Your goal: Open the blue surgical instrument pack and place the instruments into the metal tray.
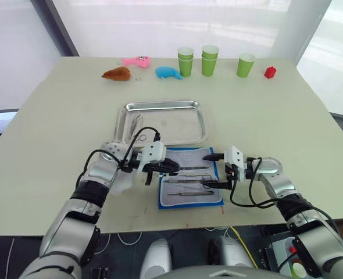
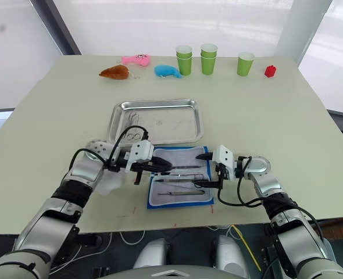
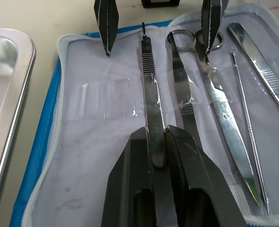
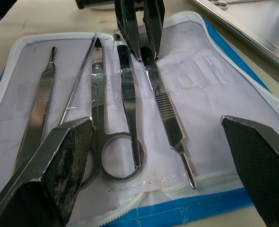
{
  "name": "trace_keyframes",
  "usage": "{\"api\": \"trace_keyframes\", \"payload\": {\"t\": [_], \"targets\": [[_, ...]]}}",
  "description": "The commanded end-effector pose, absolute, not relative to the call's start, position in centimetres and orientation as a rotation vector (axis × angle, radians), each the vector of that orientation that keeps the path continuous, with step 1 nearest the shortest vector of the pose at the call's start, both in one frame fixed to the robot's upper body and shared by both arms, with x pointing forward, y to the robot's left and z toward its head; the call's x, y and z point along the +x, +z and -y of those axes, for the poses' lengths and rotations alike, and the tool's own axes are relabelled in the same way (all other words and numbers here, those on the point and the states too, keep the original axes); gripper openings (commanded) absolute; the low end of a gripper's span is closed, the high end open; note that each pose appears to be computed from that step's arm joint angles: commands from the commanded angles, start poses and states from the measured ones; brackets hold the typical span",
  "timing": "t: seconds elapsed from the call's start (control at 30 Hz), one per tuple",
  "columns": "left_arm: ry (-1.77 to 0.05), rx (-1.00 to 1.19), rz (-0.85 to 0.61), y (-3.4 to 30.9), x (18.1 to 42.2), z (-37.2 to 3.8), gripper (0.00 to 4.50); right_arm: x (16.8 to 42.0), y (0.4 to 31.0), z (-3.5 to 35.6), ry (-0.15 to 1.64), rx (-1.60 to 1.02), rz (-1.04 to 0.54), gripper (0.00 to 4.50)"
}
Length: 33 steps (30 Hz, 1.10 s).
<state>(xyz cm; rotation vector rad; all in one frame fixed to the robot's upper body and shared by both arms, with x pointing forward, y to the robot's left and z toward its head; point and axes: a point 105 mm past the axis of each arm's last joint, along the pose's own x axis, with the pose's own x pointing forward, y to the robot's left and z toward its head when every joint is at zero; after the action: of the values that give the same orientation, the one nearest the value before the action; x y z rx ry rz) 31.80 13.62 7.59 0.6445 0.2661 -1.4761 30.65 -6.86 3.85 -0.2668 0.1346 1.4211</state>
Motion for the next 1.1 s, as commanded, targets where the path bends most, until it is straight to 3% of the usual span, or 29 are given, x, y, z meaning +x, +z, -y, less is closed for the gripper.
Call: {"api": "trace_keyframes", "payload": {"t": [0.03, 0.5, 1.1], "targets": [[-1.476, 0.682, -0.279, 8.7, 31.8, -13.7, 0.04, 26.8, -5.1, 10.4, 1.358, -0.266, -0.579, 4.5], [-1.442, 0.644, -0.439, 11.6, 30.8, -14.7, 0.04, 26.7, -5.2, 10.1, 1.361, -0.259, -0.579, 4.5], [-1.405, 0.693, -0.463, 13.9, 30.3, -18.1, 0.04, 26.6, -5.3, 10.0, 1.362, -0.258, -0.581, 4.5]]}}
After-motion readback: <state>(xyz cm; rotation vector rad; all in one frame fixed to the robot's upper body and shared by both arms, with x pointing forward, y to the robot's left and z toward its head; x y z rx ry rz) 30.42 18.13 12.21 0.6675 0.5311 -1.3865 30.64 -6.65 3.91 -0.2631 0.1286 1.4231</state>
